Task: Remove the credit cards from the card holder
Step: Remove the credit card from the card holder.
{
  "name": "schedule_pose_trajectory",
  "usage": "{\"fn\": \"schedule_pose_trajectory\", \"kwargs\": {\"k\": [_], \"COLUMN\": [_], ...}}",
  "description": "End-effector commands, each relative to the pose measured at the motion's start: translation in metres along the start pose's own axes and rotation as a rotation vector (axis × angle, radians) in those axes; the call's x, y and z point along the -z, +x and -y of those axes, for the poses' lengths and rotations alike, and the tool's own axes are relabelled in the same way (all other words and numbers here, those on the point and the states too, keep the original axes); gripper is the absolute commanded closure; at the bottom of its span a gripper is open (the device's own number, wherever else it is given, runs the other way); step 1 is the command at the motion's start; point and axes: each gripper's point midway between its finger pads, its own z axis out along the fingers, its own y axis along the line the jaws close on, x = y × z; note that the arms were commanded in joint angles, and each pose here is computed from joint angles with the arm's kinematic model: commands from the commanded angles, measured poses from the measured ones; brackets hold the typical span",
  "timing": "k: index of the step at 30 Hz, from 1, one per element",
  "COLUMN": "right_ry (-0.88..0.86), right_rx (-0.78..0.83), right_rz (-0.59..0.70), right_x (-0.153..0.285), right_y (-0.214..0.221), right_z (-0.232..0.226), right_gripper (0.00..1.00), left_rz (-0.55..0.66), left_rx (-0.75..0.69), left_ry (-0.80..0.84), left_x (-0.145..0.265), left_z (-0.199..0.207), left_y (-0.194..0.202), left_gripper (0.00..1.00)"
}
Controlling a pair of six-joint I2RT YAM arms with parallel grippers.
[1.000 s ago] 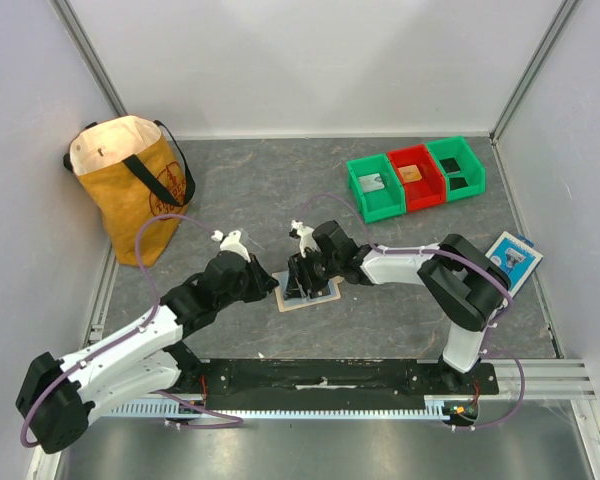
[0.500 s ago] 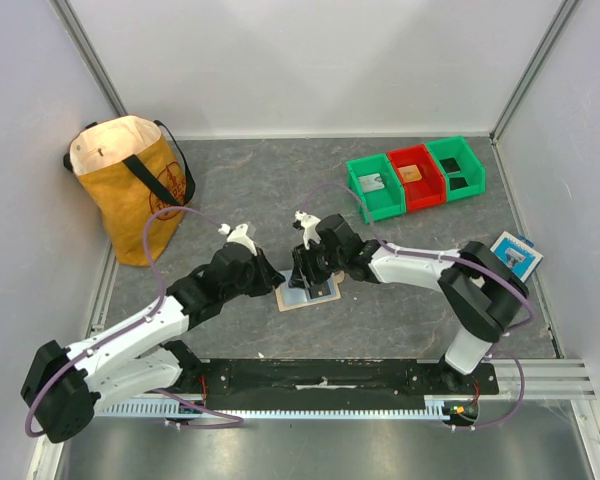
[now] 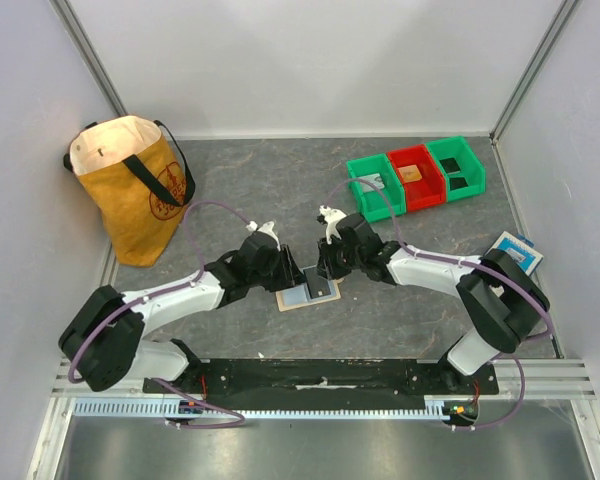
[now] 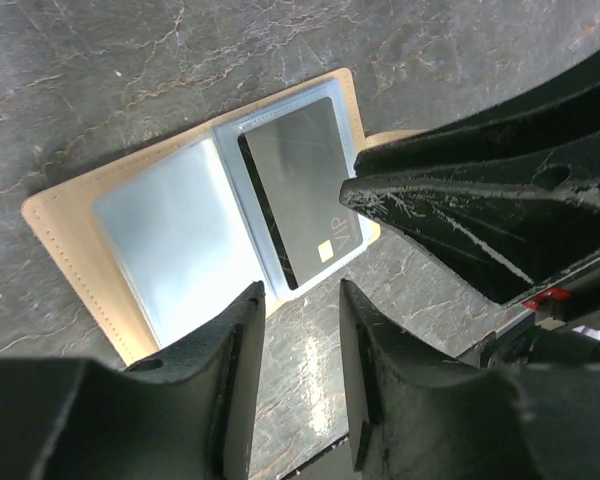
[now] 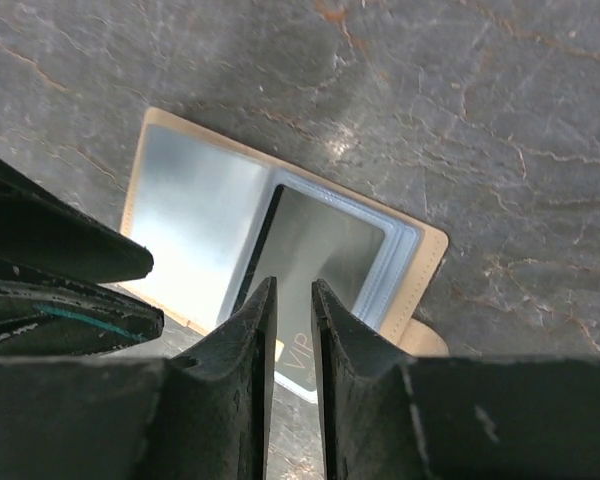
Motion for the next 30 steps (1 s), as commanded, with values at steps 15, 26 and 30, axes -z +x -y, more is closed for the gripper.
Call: {"fn": "schedule_pose_trajectory", "kwargs": {"k": [15,26,30], "right_ry": [0.065,0.038,0.026], "right_rx": [-0.018,-0.041,-0.050], "right_rz": [-0.017,-0.054,-0.062], "right_x": [-0.005,-0.010,-0.011], "right_y": [0.024,0.041,0.044], "right_z": [0.029,0.028,0.027], "right_gripper": [0.79,0.83,0.83], "left_rz": [-0.004,-0.057,-0.062], "left_rx": [0.129,0.152,0.167], "left_ry": [0.077,0.089,0.102], "left_x": [-0.031,-0.044,-0.045], "left_z": [-0.003,-0.014,-0.015], "left_y": [-0.007,0.011,0.014], "left_gripper": [0.62,0.64,0.65]}}
